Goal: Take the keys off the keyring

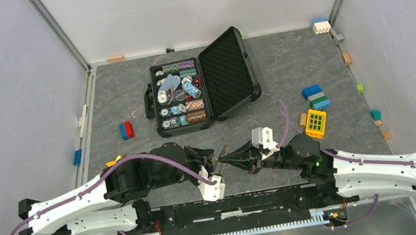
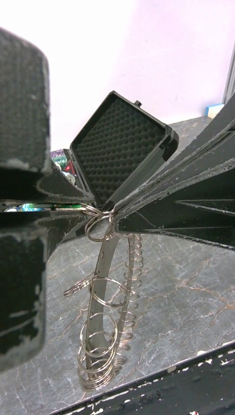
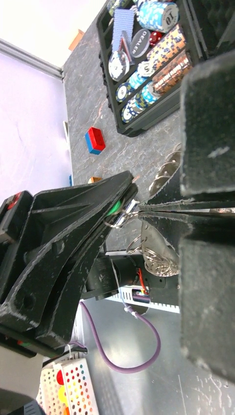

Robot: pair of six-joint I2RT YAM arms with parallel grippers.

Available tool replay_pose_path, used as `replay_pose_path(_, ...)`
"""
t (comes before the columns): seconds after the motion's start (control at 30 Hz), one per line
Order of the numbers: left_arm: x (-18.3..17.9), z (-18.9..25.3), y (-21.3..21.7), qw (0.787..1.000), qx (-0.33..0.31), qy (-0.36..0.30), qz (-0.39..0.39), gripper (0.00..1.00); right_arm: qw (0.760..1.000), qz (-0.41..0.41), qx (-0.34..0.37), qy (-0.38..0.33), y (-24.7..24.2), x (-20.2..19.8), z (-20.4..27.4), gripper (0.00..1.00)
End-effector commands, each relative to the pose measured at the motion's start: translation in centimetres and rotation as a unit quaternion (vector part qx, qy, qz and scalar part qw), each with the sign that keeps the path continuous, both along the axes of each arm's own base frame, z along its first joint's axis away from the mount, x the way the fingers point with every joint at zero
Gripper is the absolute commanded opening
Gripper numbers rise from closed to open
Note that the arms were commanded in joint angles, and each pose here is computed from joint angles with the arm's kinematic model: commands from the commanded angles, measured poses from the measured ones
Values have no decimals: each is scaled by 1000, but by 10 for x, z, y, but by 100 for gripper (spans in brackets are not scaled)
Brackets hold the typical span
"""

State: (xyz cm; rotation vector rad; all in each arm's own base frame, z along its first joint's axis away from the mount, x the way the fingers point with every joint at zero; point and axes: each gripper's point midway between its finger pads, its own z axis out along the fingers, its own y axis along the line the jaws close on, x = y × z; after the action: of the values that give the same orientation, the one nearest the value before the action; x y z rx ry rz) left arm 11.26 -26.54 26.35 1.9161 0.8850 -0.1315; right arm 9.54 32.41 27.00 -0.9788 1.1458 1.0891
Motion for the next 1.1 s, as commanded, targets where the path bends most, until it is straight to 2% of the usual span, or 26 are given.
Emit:
replay_pose_path(0.0,1,15,-1,999,-32,-17,-7,2,996,-46,66,30,-13,13,13,0)
replay_pose_path(0.23,2,16,-1,999,-40,-18,-4,2,989,-41,131,49,-27,7,17,0)
replay_pose_path(0.4,1,16,-1,999,-41,-15,-6,2,991,-25,123,35,-25,1,16,0)
replay_pose_path(0.43,1,15,-1,999,-41,-15,-7,2,993,-21,117,28,-24,0,15,2)
replay_pose_path(0.57,2,14,-2,999,-41,-16,-5,2,996,10,94,-9,-16,-9,22,30)
replay_pose_path(0.6,2,14,-2,999,-41,-15,-6,2,996,16,87,-19,-14,-11,23,32)
replay_pose_path(0.77,2,11,-3,999,-39,-12,-7,2,997,46,54,-43,-1,-17,26,41)
replay_pose_path(1.07,2,11,-3,999,-39,-12,-7,2,998,45,28,-40,11,-11,20,46)
